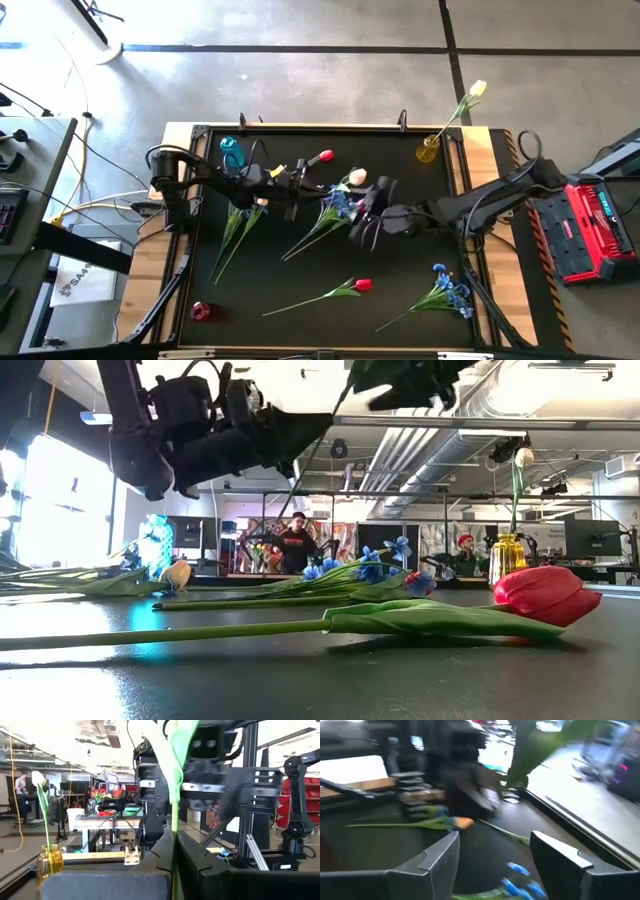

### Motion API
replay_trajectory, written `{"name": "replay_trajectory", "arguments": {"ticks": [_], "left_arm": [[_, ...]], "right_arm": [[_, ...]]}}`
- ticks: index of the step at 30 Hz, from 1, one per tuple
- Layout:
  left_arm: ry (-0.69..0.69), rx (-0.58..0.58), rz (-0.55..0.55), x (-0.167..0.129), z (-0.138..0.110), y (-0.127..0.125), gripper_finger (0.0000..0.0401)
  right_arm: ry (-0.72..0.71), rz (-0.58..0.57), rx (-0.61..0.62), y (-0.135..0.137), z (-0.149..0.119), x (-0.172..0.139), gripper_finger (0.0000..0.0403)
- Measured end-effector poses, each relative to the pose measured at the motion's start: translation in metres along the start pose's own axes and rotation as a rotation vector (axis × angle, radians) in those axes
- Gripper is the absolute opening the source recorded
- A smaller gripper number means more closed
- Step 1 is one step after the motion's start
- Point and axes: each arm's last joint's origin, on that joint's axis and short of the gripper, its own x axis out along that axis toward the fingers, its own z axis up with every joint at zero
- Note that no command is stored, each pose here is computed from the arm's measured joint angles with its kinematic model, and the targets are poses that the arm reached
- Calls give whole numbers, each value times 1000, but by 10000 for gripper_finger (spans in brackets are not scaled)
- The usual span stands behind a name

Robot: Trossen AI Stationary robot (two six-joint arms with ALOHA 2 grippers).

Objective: Sort flowers into vase by color
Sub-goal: Put the top yellow flower into the yellow vase

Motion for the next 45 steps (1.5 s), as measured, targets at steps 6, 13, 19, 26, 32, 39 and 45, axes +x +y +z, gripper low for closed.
{"name": "replay_trajectory", "arguments": {"ticks": [6,13,19,26,32,39,45], "left_arm": [[7,-7,-21,1,-2,-7,0],[30,6,-32,2,-4,-10,0],[103,-13,38,1,-12,-6,1],[278,-10,213,-3,-29,-1,50],[427,1,261,-10,-42,4,116],[432,-6,271,-10,-43,4,133],[438,-11,270,-10,-43,3,133]], "right_arm": [[-99,-40,-15,6,2,15,219],[-143,-51,29,2,8,19,156],[-124,-66,-5,1,6,20,22],[-34,-163,-10,-17,-2,29,6],[57,-328,-22,-54,20,19,3],[205,-642,84,-127,44,-13,1],[233,-802,199,-179,50,-47,1]]}}
